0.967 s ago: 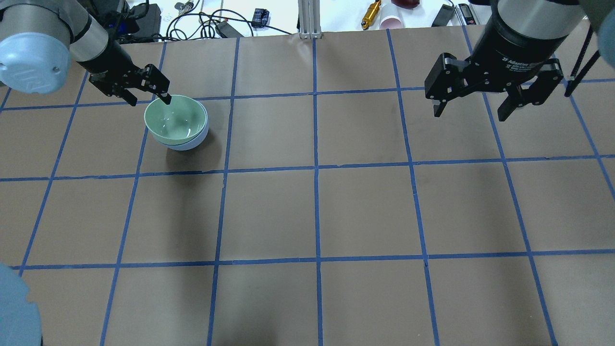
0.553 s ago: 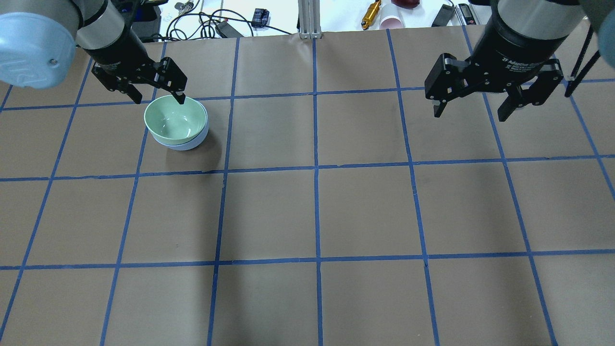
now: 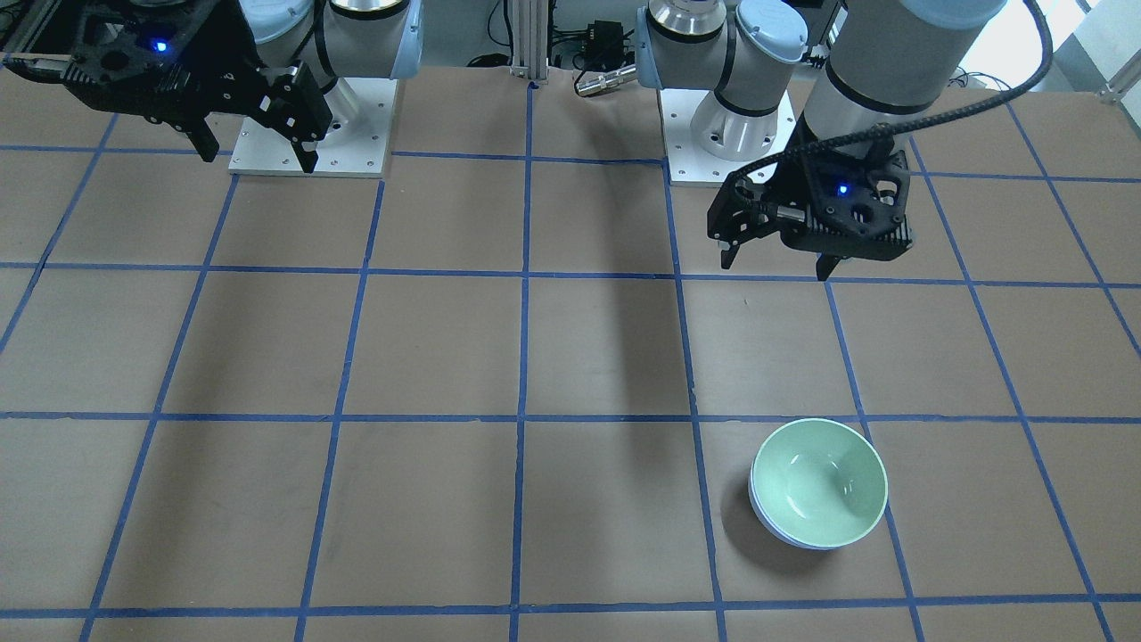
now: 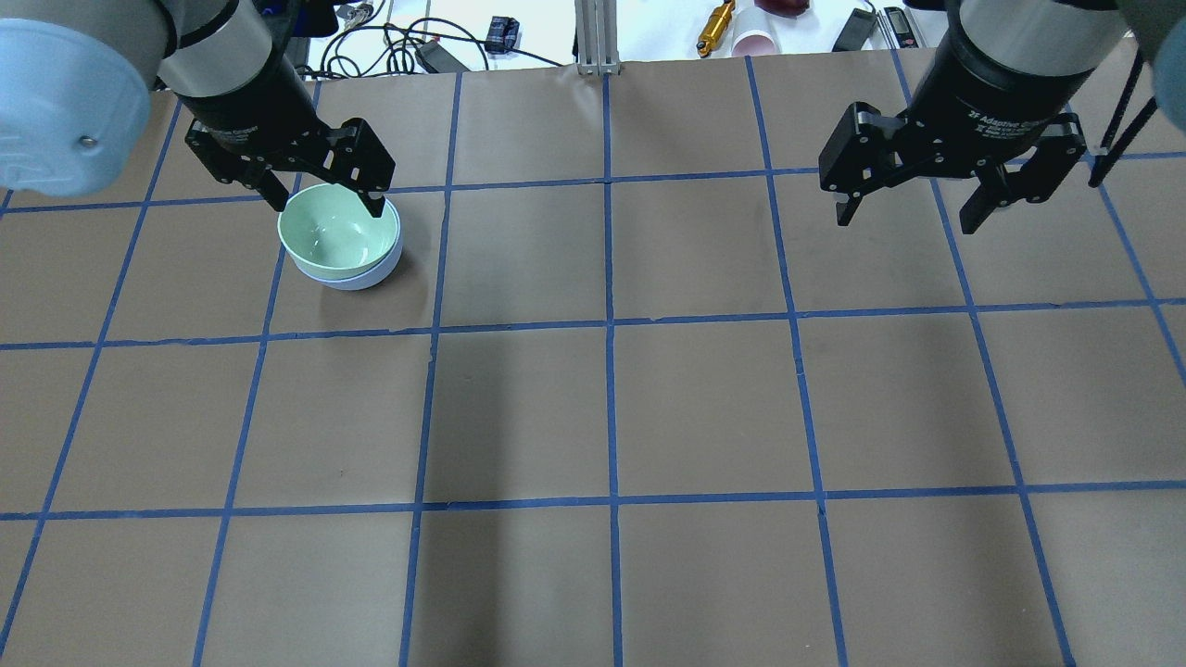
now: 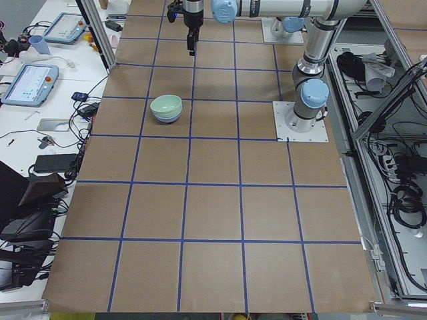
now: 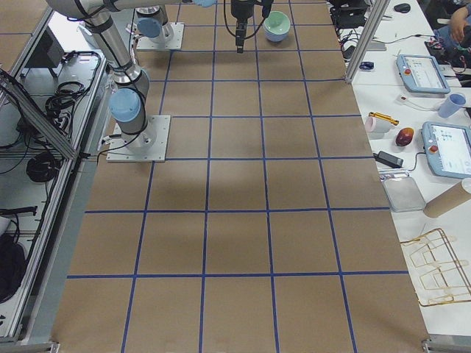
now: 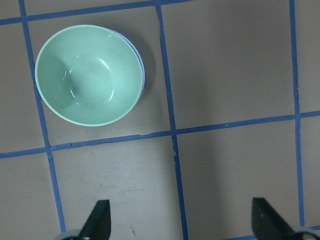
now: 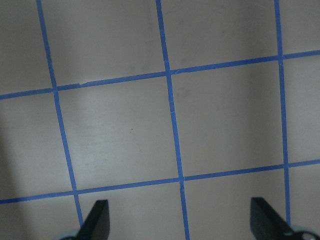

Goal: Stack green bowl on blue bowl

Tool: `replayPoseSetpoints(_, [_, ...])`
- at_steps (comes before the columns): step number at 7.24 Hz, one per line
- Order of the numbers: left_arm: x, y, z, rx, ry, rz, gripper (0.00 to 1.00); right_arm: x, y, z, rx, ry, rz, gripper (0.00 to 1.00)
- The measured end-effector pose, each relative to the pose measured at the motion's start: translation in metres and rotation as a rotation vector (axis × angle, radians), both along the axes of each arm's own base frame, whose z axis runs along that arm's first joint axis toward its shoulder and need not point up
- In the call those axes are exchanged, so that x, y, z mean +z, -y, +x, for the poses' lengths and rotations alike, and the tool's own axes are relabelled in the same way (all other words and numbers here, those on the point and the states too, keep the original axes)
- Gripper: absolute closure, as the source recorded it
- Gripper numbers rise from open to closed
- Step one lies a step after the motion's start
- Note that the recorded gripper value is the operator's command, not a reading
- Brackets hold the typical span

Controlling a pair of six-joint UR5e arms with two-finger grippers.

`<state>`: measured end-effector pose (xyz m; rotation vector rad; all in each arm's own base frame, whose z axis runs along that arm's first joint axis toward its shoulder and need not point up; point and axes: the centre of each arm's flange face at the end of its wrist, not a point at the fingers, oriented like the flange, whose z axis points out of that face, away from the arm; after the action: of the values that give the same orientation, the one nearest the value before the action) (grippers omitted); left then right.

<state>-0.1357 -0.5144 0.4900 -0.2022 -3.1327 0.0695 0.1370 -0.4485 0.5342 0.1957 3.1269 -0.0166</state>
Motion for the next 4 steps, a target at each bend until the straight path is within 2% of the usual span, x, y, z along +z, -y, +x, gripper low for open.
replayPoseSetpoints(4, [0.021, -0.005, 0.009, 0.032, 0.001, -0.072, 0.00, 0.000, 0.000, 0.000, 0.000, 0.000, 0.001, 0.00])
